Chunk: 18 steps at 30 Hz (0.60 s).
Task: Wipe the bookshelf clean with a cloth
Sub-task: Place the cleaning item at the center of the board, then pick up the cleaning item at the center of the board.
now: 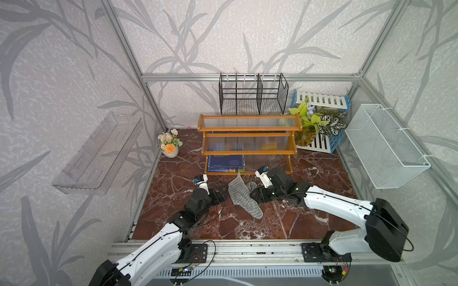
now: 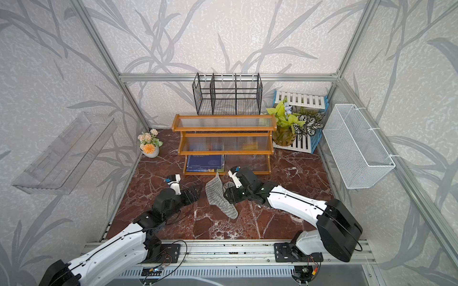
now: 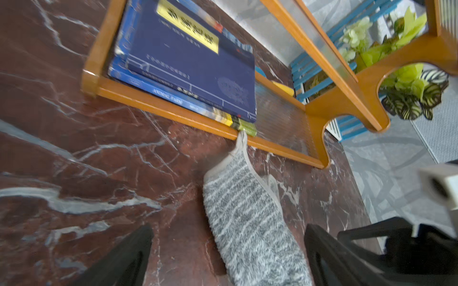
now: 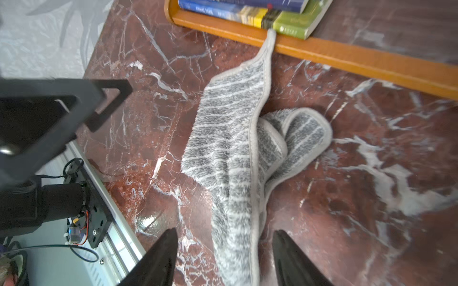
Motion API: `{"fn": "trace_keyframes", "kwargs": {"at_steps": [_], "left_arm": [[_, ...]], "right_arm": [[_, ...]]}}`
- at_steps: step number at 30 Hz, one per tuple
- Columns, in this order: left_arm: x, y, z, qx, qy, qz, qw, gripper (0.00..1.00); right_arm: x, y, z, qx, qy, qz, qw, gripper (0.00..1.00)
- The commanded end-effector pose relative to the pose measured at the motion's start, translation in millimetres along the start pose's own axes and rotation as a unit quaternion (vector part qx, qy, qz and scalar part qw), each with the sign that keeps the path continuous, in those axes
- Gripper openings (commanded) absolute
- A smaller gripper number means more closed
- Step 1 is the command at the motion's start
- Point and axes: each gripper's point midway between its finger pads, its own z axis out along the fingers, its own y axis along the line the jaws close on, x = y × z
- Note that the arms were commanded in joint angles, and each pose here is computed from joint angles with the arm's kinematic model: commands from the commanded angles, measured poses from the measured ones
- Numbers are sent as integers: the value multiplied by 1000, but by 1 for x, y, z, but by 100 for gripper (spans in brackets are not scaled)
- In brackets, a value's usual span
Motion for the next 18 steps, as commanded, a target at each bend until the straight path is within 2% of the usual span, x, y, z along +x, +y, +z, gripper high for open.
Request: {"fn": "trace_keyframes", "kwargs": {"at_steps": [1, 7, 13, 18], "left_arm": [[-1, -25, 6, 35, -13, 35, 999, 100], [37, -56, 27, 45, 49, 155, 986, 100], [76, -59, 50, 11, 98, 246, 964, 99], [109, -36, 73, -59, 158, 301, 938, 94]], "right_arm": [[4, -27, -18, 46, -11, 24, 999, 66], [11, -53, -40, 54, -29, 69, 996, 68], [19, -66, -50, 55, -43, 97, 993, 70], [21, -70, -58, 52, -55, 107, 991, 71]]}}
